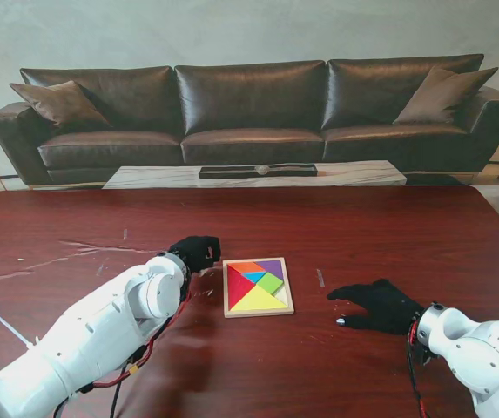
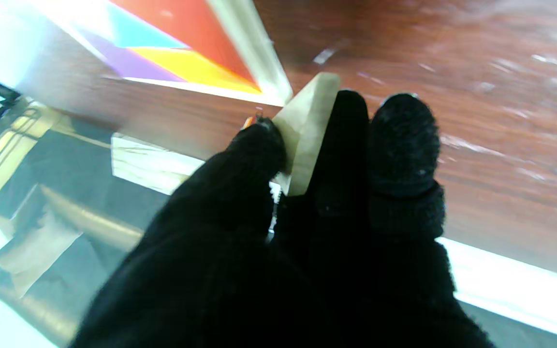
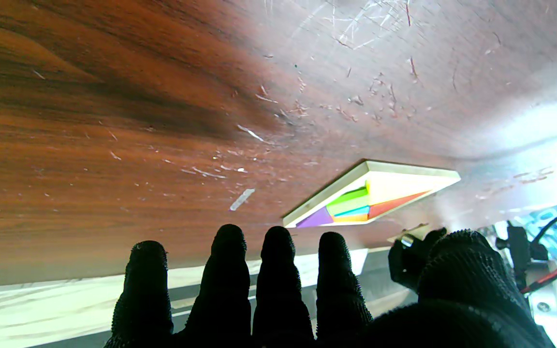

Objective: Assemble the tangram pieces into a square

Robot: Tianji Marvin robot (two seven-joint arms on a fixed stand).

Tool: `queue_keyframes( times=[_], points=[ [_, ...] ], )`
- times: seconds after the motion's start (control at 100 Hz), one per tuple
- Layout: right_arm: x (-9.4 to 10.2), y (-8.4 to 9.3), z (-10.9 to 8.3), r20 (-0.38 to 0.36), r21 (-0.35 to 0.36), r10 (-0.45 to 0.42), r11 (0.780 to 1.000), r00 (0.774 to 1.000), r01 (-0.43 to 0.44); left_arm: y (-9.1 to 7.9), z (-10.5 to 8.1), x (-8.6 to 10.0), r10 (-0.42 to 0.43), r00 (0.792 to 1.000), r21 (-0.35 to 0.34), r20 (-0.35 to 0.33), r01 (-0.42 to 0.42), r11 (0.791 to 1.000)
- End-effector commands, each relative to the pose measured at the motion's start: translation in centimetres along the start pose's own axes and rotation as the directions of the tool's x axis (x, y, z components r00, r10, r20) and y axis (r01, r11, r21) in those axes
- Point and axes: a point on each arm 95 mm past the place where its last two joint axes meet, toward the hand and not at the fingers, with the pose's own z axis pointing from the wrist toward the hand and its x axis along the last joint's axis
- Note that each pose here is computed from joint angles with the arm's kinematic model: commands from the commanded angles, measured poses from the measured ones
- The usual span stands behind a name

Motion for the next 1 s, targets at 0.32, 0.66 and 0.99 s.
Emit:
queue_keyframes(
  times=[0.32,0.66,0.99],
  points=[
    [0.2,-0.3,0.0,0.0,0.0,-0.003,1.0,1.0,0.003,3.3,-0.4,6.3,-0.173,0.981,-0.124,-0.09,0.161,0.979],
    [0.1,-0.5,-0.1,0.002,-0.002,0.004,1.0,1.0,-0.004,4.5,0.5,7.4,-0.183,0.979,-0.174,-0.084,0.167,0.971],
    [0.0,-0.5,-0.1,-0.001,-0.003,0.005,1.0,1.0,-0.005,4.6,0.2,7.2,-0.126,0.988,-0.209,-0.092,0.105,0.972]
  ],
)
